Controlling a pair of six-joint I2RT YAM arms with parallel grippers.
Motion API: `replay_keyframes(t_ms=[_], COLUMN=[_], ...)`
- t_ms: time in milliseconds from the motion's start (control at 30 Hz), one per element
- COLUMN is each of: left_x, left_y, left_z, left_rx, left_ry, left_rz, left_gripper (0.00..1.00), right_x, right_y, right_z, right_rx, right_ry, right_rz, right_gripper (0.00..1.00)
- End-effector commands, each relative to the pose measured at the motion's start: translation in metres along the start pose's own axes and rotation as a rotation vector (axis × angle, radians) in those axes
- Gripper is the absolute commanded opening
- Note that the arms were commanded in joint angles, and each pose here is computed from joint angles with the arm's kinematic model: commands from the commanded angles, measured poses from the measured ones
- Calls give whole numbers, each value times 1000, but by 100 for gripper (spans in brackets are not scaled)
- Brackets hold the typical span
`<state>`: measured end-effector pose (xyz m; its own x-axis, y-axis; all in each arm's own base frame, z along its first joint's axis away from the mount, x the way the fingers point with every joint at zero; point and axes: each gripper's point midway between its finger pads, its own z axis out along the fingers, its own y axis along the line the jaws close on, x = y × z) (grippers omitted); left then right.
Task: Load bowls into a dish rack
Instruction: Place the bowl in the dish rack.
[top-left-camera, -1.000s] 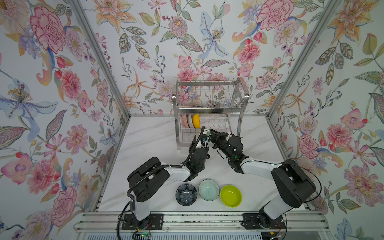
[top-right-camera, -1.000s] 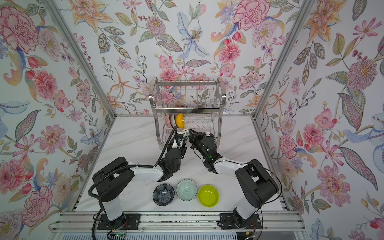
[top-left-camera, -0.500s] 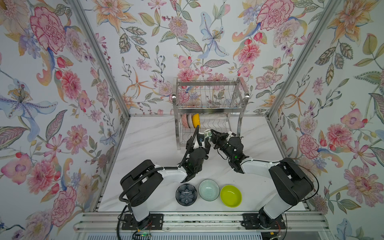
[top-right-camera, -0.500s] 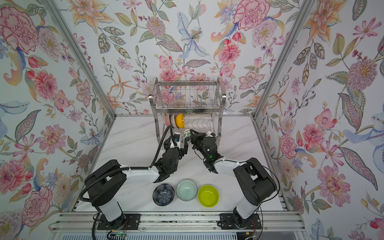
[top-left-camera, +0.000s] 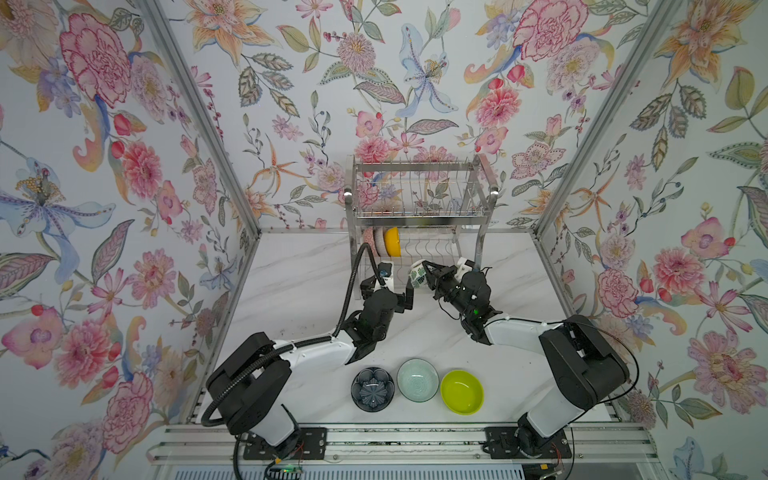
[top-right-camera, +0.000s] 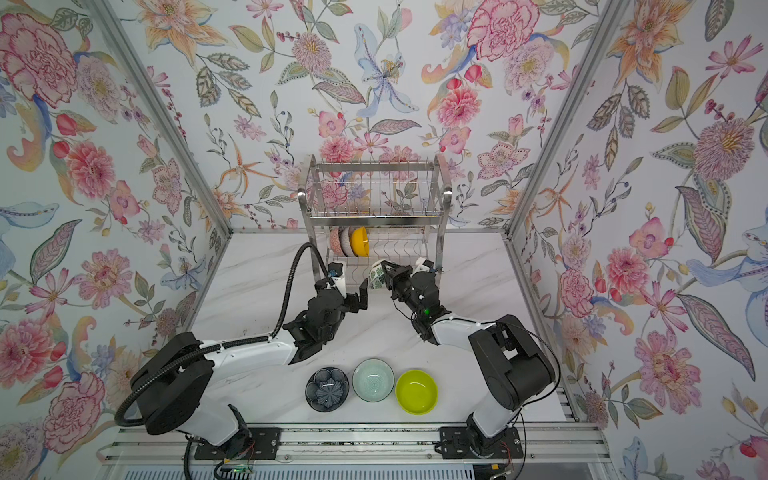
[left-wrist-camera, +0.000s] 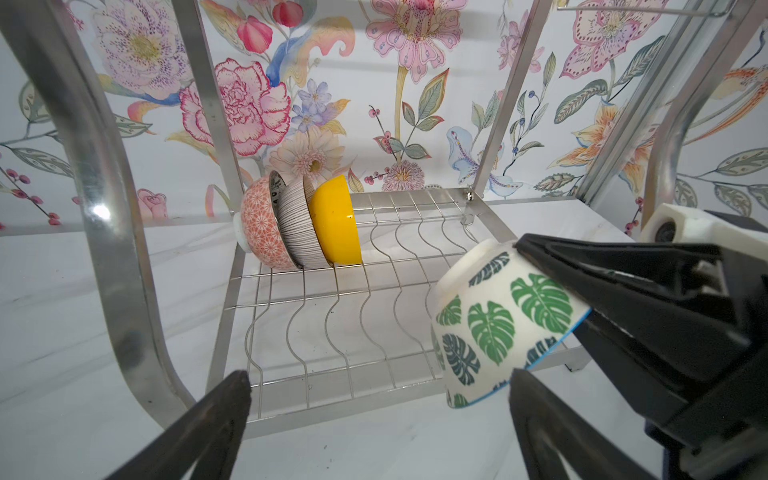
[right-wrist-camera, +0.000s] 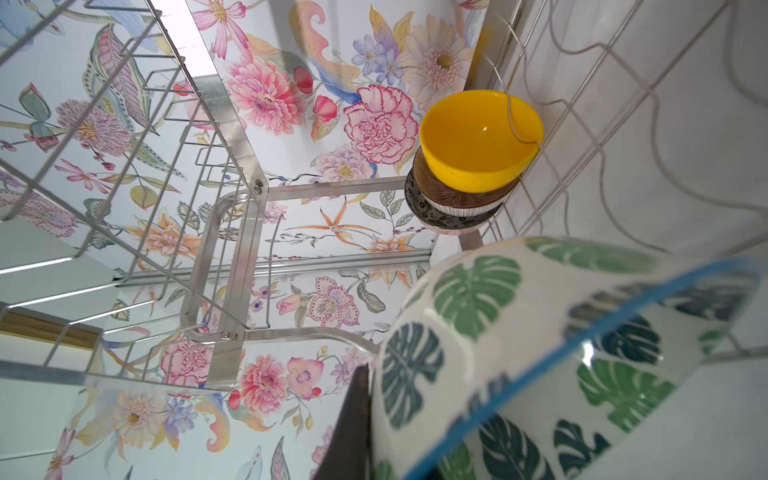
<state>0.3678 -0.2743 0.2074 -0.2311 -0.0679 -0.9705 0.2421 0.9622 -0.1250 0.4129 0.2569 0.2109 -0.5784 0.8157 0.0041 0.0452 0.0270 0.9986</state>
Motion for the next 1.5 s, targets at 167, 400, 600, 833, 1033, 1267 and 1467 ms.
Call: replay_keyframes(t_ms=[167, 400, 600, 833, 1033, 1267, 1467], left_x=[-8, -29, -35, -30, -21, -7, -10], left_y=[22, 49, 58, 52, 43, 43, 43], left_z=[-8, -11, -6, 10, 21, 23, 22], left_rx=[99, 103, 134, 177, 244, 244, 242], left_ry=[126, 161, 194, 219, 189, 205, 203], left_rz=[-236, -348, -485, -586, -674, -705, -684], left_gripper=[99, 99, 99, 99, 99, 99, 99], right_x=[1, 13, 14, 10, 2, -11, -16], right_y=[26, 36, 38, 32, 27, 23, 10], right_z=[5, 17, 33, 50, 63, 76, 90], right_rx=[-24, -53, -94, -106, -149, -188, -189], right_ry=[102, 228, 303, 331, 377, 424, 472], right_rz=[-341, -551, -699, -885, -924, -945, -984], right_gripper=[0, 0, 0, 0, 0, 0, 0])
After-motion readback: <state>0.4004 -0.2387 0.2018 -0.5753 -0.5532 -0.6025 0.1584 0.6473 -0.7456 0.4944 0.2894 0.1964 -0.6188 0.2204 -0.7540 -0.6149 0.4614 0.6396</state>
